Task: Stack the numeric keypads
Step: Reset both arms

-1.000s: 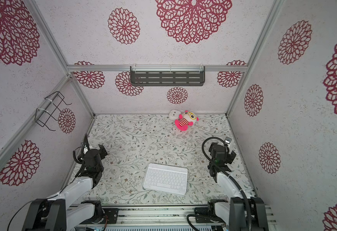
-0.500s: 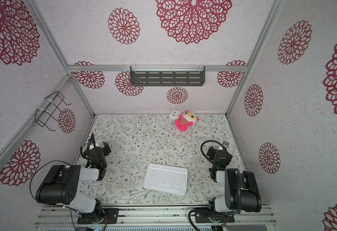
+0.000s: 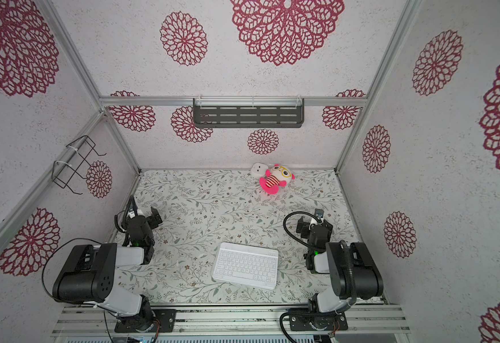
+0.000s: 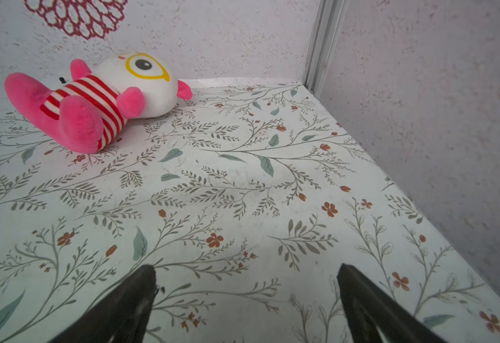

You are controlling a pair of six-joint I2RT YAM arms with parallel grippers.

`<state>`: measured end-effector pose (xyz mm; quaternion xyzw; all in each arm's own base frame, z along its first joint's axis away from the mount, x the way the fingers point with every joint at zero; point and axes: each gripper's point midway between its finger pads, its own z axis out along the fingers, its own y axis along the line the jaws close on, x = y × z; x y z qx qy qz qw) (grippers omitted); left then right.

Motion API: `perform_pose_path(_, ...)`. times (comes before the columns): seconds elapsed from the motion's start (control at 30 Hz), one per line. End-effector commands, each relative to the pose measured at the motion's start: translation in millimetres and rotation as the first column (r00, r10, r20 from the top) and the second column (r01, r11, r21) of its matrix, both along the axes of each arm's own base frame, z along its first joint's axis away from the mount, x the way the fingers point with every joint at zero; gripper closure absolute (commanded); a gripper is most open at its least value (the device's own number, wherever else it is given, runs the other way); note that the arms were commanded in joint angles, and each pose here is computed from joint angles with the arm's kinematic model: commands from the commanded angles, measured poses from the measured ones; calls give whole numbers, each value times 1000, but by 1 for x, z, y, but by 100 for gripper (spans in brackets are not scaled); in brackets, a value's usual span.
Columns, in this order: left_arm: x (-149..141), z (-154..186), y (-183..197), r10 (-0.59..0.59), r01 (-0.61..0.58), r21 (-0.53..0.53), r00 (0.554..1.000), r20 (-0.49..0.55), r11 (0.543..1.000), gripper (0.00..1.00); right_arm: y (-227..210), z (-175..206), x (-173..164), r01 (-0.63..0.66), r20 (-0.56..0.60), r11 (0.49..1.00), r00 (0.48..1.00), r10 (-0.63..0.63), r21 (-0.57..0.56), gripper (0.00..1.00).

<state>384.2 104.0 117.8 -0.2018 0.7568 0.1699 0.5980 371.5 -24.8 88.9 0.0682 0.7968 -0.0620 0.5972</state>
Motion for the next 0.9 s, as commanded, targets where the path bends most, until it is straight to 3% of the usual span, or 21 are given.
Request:
perform_pose_path(0.0, 4, 7, 1, -14, 14, -6, 1000, 17, 1000, 2, -2, 24, 7, 8, 87, 1000, 996, -6, -19, 1)
perform_pose_path(0.87, 4, 7, 0, -16, 16, -4, 1000, 18, 1000, 3, -2, 24, 6, 8, 83, 1000, 997, -6, -22, 1)
